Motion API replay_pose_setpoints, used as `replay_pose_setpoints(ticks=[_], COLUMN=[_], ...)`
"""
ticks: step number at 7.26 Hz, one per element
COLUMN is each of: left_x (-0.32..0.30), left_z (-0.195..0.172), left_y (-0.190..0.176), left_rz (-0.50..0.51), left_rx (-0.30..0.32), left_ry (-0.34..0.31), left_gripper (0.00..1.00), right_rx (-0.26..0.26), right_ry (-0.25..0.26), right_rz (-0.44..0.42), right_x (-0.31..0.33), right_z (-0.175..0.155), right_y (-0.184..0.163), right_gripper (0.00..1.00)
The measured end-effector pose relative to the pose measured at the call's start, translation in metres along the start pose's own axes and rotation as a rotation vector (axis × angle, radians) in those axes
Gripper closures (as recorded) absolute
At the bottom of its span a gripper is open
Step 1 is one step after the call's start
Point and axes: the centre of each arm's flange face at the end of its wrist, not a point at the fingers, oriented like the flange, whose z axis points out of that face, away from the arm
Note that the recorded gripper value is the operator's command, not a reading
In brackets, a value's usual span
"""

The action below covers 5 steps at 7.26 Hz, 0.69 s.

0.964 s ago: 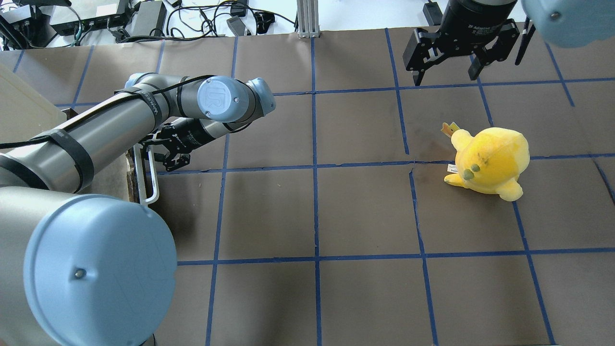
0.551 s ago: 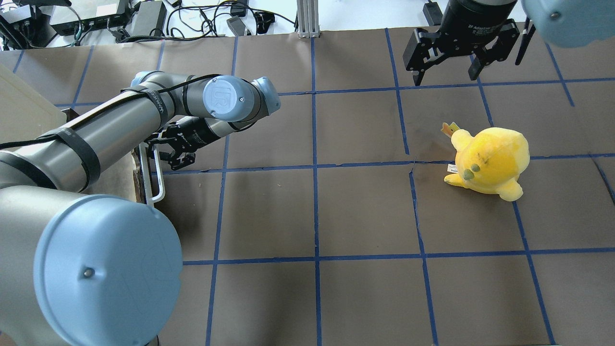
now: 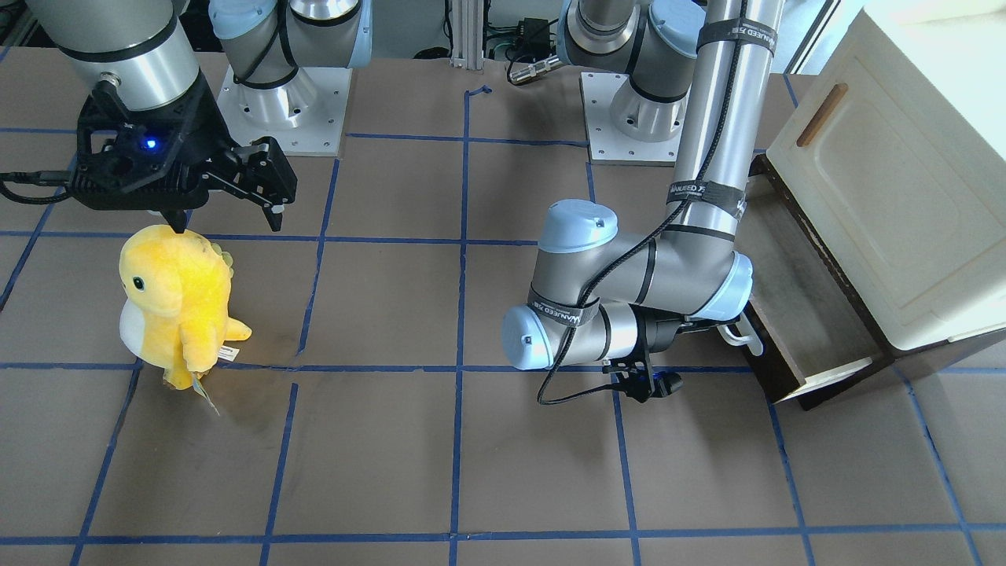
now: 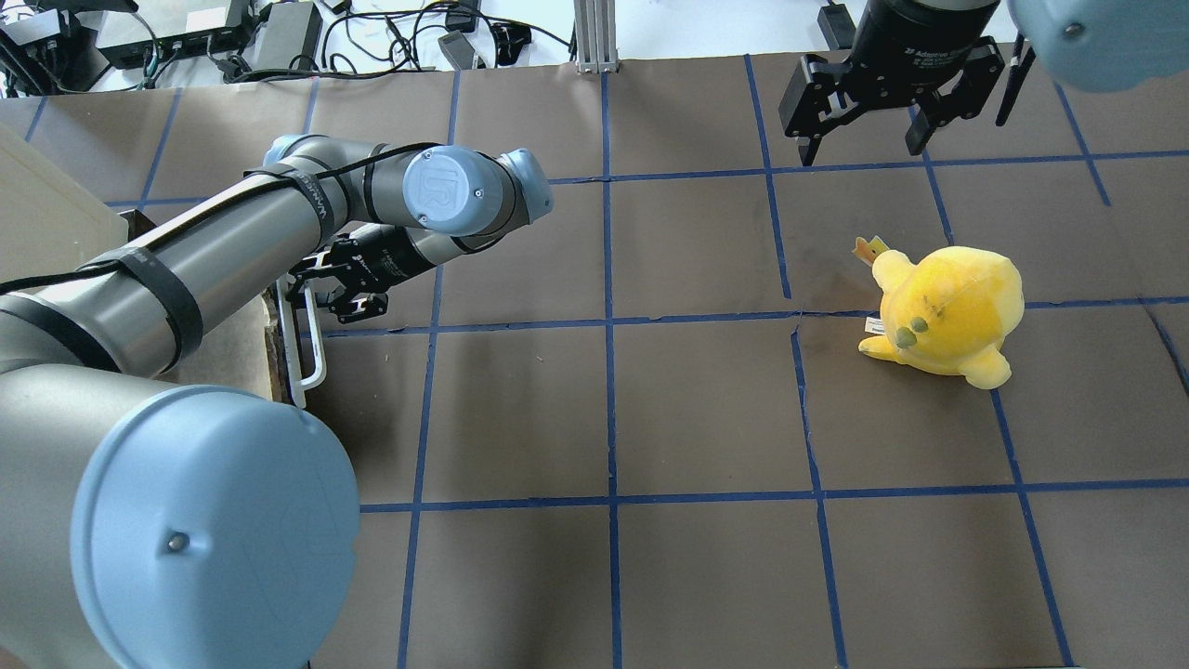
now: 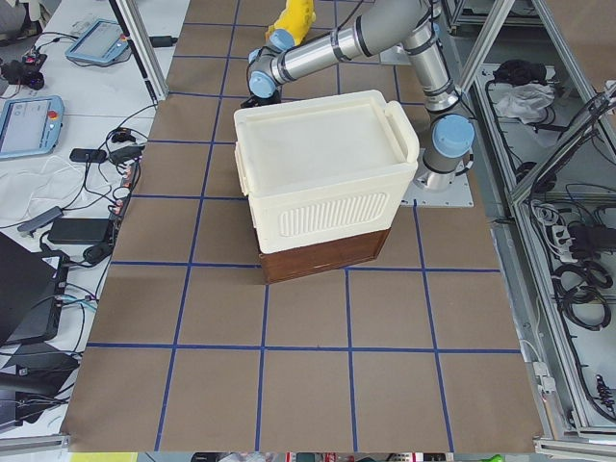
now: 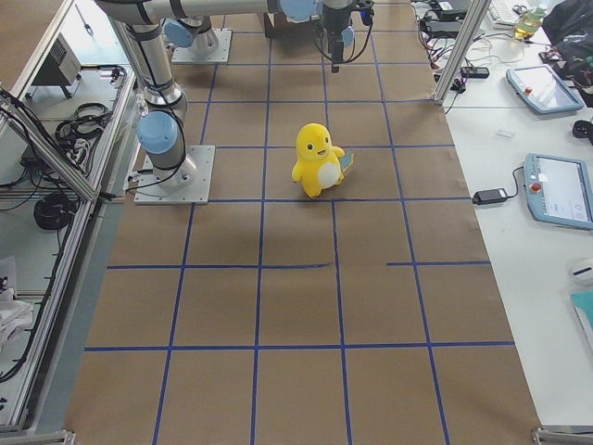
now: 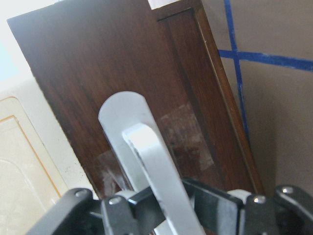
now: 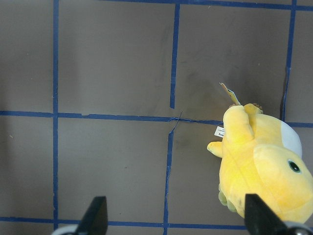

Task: Pull drawer sideways
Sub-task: 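Pull the handle with the left gripper, sliding the drawer outward, then open the left gripper and lift it up off the handle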

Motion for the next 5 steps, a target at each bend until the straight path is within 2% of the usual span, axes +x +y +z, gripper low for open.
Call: replay_pose_setpoints(ticks=[3, 5], left_x=[-0.006, -0.026], left_z=[-0.002, -0.012], left_y=[0.003, 0.006], left_rz=[0.013, 0.043], left_rx=[0.009, 0.023], left_ry=[0.001, 0.028], left_gripper=[0.06, 0.13], right_rx=[0.0, 0.0], right_ry=[0.0, 0.0], right_rz=[-0.001, 0.0], right_x=[0.0, 0.0], right_z=[0.0, 0.0], right_y=[0.0, 0.0], right_gripper=[0.0, 0.0])
